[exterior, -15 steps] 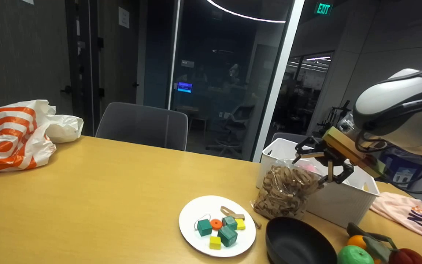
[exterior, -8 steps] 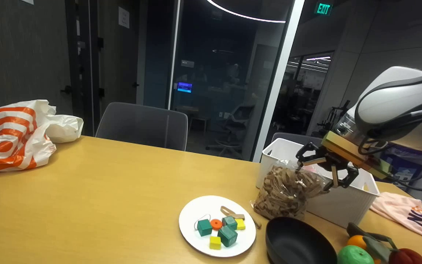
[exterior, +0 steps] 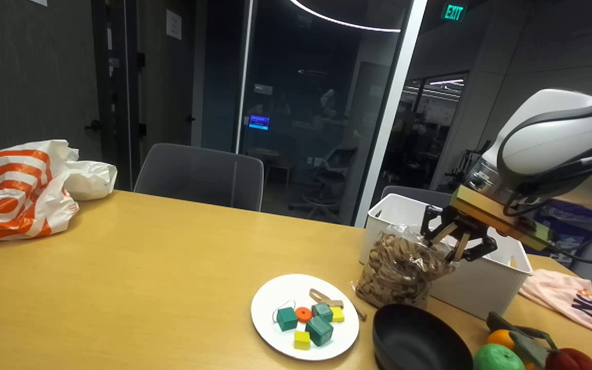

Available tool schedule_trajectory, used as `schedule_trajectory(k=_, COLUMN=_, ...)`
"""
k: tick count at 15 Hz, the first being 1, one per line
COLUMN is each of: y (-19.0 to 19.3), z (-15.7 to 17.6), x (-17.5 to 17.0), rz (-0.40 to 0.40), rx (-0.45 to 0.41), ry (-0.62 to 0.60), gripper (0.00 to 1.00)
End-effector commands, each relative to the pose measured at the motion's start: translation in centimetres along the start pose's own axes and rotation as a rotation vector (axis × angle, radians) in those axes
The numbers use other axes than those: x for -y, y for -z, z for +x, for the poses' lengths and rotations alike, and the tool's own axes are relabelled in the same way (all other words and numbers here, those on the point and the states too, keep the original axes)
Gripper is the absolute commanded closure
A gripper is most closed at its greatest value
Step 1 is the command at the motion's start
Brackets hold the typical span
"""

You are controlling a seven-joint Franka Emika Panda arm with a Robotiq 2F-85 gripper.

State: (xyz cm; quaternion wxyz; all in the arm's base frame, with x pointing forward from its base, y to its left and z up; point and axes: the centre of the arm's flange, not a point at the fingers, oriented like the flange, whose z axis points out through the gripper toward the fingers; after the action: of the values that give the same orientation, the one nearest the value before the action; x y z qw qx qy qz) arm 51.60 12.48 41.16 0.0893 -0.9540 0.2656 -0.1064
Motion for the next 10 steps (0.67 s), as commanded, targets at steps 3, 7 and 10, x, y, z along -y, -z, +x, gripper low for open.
schedule_trajectory(k=3, y=1.8, z=-0.1, x=0.5, rz=0.008, rx=-0.026, ry=0.011, gripper=0.92)
schedule_trajectory(k=7, y=3.3, z=0.2, x=0.5, rz=0.035, rx=-0.04, ry=0.011, gripper=0.92)
schedule_trajectory(k=10, y=5.0, z=0.6, x=0.3, rz=0.072, rx=-0.053, ry=0.005, gripper=0.91)
